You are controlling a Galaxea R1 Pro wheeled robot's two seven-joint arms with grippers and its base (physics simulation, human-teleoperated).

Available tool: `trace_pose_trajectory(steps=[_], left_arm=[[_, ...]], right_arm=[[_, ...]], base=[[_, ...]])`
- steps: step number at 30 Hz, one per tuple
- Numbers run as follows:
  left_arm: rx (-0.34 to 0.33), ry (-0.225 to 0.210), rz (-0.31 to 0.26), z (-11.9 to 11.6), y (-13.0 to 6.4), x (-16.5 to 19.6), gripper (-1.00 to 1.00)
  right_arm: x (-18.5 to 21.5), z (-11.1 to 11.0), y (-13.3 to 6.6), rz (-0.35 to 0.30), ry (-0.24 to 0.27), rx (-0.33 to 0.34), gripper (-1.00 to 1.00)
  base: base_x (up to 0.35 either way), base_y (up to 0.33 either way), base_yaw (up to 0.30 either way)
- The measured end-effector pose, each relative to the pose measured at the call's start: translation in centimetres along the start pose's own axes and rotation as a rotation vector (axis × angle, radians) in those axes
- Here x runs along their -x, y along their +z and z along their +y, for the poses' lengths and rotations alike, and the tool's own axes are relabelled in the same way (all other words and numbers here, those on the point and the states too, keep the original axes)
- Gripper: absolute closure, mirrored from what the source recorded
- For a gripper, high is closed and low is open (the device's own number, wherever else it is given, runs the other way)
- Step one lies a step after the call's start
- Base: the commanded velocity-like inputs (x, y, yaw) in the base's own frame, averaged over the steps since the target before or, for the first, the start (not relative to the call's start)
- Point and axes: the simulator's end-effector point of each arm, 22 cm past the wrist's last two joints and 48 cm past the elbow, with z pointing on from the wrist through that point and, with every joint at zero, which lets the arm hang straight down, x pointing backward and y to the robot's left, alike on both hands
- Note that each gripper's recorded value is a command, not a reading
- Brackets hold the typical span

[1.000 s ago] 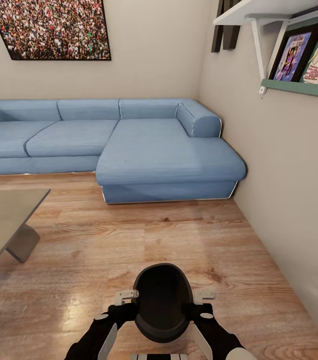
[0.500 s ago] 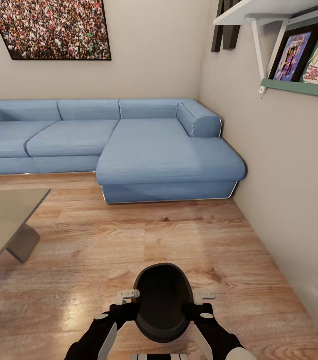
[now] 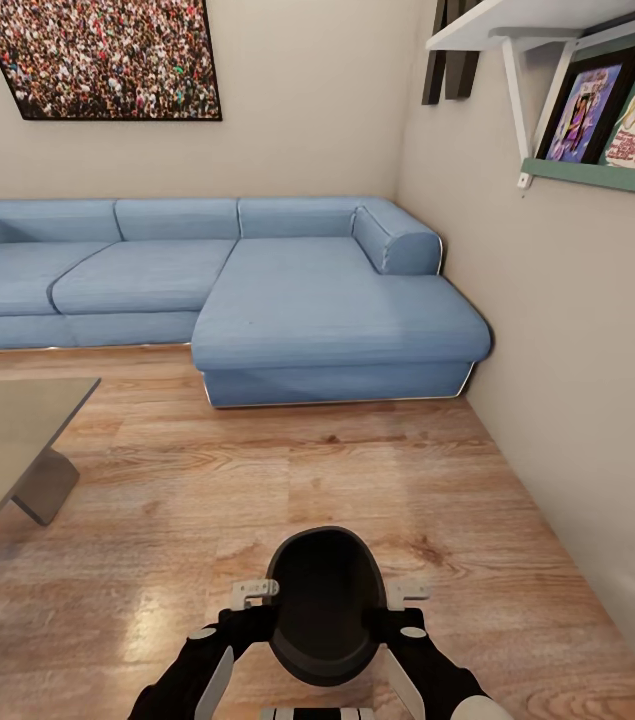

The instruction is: Place each of the two pumpkins and all three candles from the living room inside a cabinet in the living room (use any cabinet), then make sure every cabinet is closed, and position the cauldron so it is next to a table in the living room.

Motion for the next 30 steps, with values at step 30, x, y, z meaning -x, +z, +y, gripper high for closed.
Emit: trace_pose_trajectory(steps=[30], left_arm=[[0.000,0.000,0.000,0.00,0.00,0.00,1.00]], right_arm=[[-0.01,0.00,-0.01,0.000,0.000,-0.001,1.00]], base=[[0.000,0.000,0.000]])
